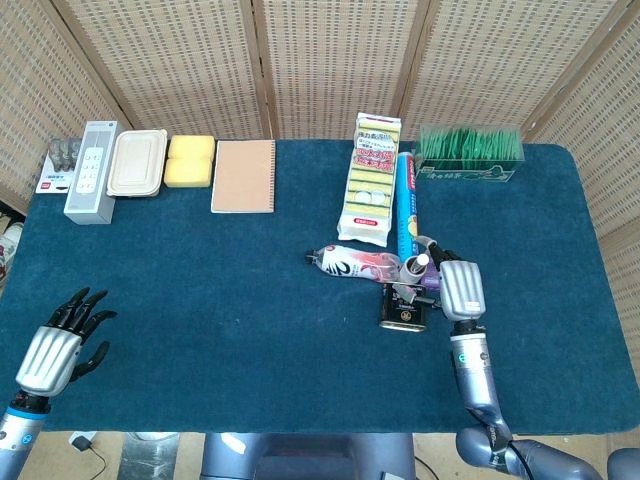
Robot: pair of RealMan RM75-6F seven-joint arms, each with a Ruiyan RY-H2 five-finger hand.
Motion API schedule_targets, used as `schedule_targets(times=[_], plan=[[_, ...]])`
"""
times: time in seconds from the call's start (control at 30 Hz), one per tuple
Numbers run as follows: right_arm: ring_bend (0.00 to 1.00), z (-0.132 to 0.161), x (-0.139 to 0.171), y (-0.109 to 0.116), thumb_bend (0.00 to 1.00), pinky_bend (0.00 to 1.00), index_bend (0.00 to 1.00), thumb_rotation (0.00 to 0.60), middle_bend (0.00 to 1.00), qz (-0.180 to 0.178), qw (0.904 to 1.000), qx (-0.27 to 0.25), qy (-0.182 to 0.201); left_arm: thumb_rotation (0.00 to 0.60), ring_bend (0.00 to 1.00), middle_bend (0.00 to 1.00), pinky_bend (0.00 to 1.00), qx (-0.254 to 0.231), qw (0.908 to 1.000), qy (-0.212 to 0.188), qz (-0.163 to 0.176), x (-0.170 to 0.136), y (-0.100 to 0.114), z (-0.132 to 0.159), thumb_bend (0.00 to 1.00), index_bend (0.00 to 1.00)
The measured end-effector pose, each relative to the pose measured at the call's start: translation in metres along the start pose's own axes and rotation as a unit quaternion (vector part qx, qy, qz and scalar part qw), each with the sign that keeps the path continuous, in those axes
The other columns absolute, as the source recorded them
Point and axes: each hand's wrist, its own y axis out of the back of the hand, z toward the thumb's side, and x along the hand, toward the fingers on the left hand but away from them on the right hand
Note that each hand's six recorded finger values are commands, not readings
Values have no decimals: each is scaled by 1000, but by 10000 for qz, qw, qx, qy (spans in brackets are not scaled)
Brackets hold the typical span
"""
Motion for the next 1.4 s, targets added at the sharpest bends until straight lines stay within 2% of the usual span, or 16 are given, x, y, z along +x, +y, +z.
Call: schedule_targets(times=[0.3,0.53,1.03,1.4], plan=[[496,3,-3,-2,257,634,288,416,463,-45,9999,91,19,600,45,136,208,-12,10000,4,25,0,1,0,355,290],[507,4,-6,-3,265,639,345,473,468,-77,9999,133,31,600,46,136,209,-14,10000,8,28,0,1,0,356,289],[531,3,-8,-4,307,649,393,594,487,-55,9992,360,135,600,45,136,215,-20,10000,7,21,-1,0,1,355,289],[557,8,-10,-1,316,663,467,600,511,-113,9988,445,190,600,45,136,221,-43,10000,13,83,0,1,1,356,289]])
